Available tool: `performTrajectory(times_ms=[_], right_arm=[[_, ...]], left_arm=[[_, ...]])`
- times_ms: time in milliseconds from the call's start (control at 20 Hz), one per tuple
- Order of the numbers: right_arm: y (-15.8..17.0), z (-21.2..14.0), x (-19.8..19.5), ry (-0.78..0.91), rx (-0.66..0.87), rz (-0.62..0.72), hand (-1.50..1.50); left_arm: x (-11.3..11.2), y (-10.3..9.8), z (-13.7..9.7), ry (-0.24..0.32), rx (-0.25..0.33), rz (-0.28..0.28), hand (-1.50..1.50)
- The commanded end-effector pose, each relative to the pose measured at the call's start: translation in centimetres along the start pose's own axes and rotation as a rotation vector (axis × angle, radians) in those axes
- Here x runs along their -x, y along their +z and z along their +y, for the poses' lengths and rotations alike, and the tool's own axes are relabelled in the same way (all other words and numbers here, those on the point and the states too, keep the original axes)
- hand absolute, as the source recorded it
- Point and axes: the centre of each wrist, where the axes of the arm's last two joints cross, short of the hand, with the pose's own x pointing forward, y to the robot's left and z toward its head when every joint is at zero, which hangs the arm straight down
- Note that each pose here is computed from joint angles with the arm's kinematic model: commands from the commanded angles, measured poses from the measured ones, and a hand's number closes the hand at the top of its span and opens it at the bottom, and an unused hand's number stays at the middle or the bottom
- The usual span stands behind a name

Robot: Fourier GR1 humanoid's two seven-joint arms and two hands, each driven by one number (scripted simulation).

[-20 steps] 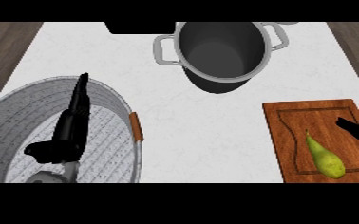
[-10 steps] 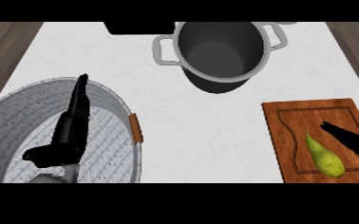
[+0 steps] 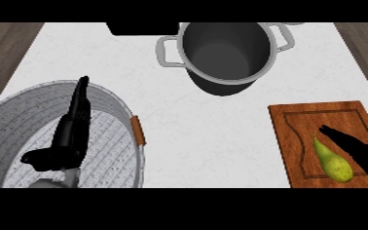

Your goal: Pick the pear from the cutting board and place it in the pot

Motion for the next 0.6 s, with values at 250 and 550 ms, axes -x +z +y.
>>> performTrajectory(times_ms=[250, 550], right_arm=[[-1.2, 1.7, 1.1, 0.076, 0.106, -0.061, 1.50], [-3.0, 0.5, 0.1, 0.061, 0.202, -0.107, 1.50]], left_arm=[[0.2, 1.3, 0.6, 0.052, 0.019, 0.031, 0.00], [0.0, 0.3, -1.2, 0.047, 0.007, 0.043, 0.00]])
